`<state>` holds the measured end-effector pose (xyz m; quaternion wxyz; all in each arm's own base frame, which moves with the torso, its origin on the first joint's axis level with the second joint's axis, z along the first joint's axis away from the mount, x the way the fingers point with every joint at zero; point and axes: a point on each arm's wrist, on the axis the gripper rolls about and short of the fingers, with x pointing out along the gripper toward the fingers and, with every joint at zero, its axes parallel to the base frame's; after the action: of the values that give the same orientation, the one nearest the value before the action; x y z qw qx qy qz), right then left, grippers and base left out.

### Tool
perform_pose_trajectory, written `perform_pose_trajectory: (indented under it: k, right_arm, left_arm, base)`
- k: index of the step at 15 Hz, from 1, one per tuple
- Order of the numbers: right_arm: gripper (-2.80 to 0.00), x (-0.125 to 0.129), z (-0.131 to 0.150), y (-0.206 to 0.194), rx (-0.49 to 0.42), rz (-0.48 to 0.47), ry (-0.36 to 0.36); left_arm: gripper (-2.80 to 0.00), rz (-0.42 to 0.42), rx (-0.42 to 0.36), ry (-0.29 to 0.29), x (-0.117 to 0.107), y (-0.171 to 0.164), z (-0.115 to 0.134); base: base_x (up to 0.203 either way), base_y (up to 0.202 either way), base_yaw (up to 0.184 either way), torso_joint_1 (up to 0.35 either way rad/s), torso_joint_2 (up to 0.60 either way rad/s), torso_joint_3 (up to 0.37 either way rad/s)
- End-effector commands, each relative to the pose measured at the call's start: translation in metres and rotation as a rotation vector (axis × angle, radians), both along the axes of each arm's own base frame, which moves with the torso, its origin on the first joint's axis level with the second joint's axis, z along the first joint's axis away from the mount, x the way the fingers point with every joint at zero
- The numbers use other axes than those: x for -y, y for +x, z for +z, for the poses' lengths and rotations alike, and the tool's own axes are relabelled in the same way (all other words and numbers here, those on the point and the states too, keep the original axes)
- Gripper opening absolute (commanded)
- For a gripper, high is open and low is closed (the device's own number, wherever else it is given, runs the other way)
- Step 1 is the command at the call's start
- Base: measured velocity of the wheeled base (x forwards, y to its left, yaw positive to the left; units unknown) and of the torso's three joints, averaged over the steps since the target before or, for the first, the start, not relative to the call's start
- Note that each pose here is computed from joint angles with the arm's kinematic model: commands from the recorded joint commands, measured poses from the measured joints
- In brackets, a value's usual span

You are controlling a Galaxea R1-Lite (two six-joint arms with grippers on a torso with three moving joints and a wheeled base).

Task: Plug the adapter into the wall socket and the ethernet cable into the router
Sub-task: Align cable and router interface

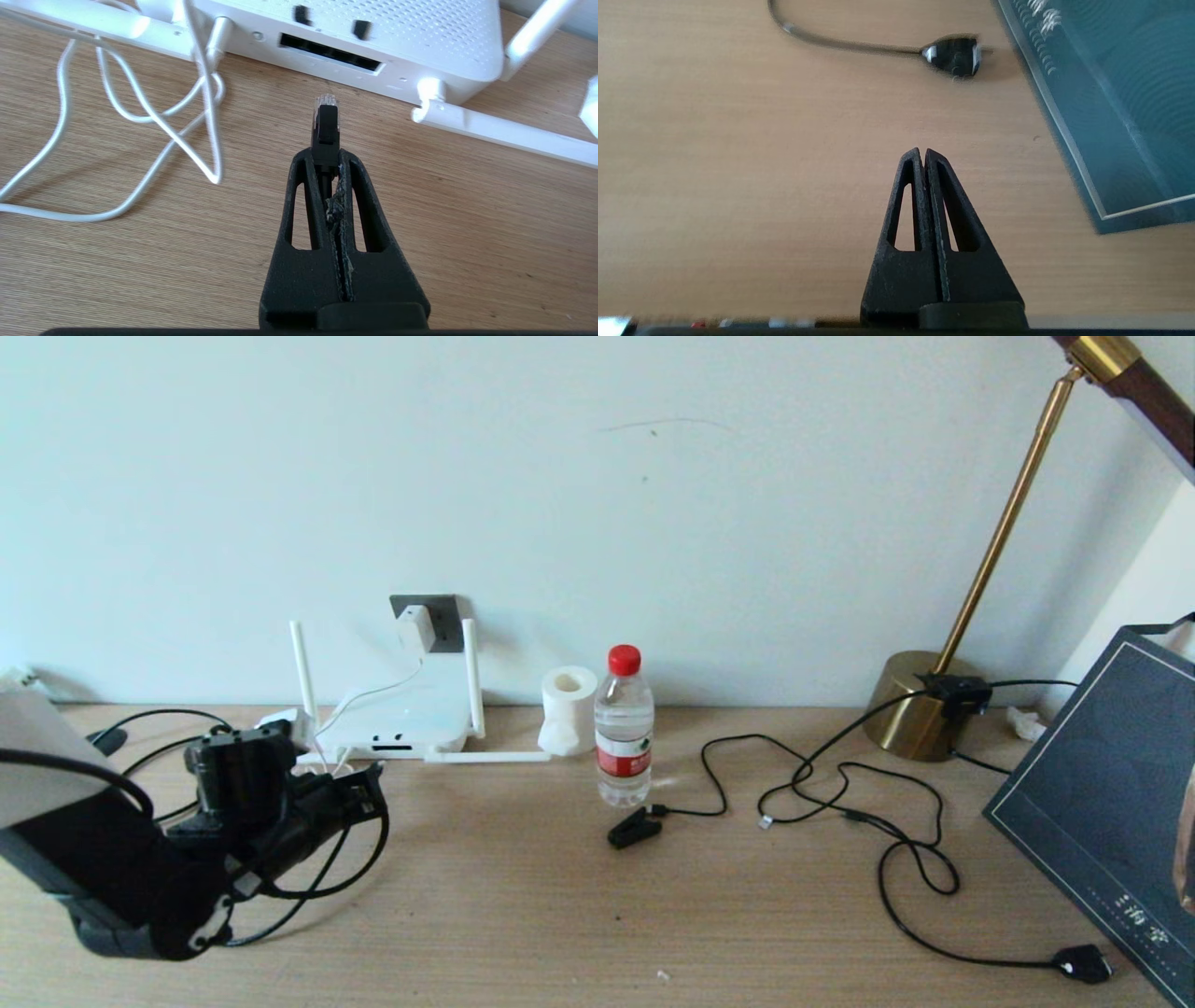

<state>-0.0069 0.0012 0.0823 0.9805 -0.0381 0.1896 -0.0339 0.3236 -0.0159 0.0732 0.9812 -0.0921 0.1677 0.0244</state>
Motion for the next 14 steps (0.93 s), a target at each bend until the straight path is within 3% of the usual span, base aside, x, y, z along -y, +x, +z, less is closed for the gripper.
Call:
perform_pose_trajectory:
  k: [1,5,8,14]
  right_arm:
    - [-2.8,-0.0006,-0.0011,0.0008,-0.005,0.046,-0.008]
    - [-2.8,-0.0004,-0.0021,0.0008,0.012,0.064,0.012]
    - [-2.8,0.0008,-0.0025,0.0056,0.11,0.026,-0.004]
    - [-2.8,0.0003,-0.0035,0.006,0.089,0.096,0.002]
  left_arm:
    - [-2.8,-0.001,0.008,-0.002,0.0005,0.0008,0.0007]
    - [-2.8,-0.033,0.001,-0.011,0.0031,0.0,-0.0007]
    - [-2.8,-0.069,-0.009,-0.022,0.0037,-0.0001,-0.0032]
    - [-2.8,-0.104,-0.016,-0.039,0.0028,-0.0009,-0.0046]
  base:
    - [0.0,0.0,0.0,0.0,0.0,0.0]
    - [0.0,0.0,0.0,0.0,0.0,0.0]
    - [0.0,0.0,0.0,0.0,0.0,0.0]
    - [0.0,0.0,0.0,0.0,0.0,0.0]
